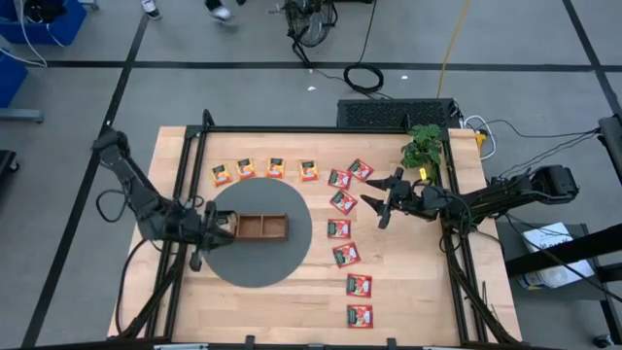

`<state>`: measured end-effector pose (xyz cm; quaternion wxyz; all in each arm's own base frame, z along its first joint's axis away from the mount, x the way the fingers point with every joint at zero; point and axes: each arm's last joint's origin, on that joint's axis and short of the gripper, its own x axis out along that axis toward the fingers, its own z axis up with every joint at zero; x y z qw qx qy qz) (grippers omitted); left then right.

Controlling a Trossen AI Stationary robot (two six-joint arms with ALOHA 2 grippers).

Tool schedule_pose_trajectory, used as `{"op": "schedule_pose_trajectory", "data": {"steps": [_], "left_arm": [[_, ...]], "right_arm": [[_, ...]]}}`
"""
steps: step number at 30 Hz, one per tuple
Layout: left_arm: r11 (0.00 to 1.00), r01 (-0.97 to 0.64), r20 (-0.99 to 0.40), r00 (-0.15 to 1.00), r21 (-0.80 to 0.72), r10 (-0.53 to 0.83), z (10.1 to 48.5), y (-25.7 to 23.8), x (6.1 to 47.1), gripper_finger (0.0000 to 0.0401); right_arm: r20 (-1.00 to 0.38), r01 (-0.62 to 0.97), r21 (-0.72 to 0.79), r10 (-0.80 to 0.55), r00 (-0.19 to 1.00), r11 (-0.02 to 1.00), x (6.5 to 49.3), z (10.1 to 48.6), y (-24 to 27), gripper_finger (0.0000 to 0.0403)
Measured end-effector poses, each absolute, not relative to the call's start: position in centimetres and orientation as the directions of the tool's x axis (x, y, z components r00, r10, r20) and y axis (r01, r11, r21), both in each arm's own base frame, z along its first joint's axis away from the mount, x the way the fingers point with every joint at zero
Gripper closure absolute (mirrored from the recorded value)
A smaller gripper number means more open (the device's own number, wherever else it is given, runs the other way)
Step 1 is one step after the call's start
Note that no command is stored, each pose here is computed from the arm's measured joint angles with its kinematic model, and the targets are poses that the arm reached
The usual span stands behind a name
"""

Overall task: Pick & Place Tea
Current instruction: Put the red tea bag into the middle section of the wooden organizer

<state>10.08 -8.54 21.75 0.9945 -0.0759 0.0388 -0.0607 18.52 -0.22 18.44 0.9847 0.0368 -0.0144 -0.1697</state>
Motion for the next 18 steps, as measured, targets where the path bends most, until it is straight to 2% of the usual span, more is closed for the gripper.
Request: {"op": "schedule_pose_trajectory", "data": {"steps": [2, 7, 13, 18], "left_arm": [[0.988, 0.100, -0.073, 0.991, -0.118, -0.109, 21.5, -7.8, 10.3, 0.0354], [0.991, -0.024, -0.125, 0.992, -0.132, 0.008, 20.7, -5.4, 9.9, 0.0354], [0.991, 0.039, -0.025, 0.999, -0.130, -0.042, 20.8, -3.6, 9.0, 0.0354], [0.994, -0.012, -0.047, 0.999, -0.113, 0.006, 20.3, -2.6, 8.4, 0.0354]], "right_arm": [[0.017, 0.333, 0.087, -0.335, 0.942, 0.939, 18.5, 18.5, -0.2, 0.0190], [0.017, 0.331, 0.099, -0.334, 0.942, 0.938, 18.5, 18.5, -0.2, 0.0190], [-0.004, 0.330, 0.091, -0.331, 0.944, 0.940, 18.5, 18.2, -0.2, 0.0190], [-0.011, 0.280, 0.076, -0.280, 0.960, 0.957, 18.6, 18.2, -0.1, 0.0190]]}}
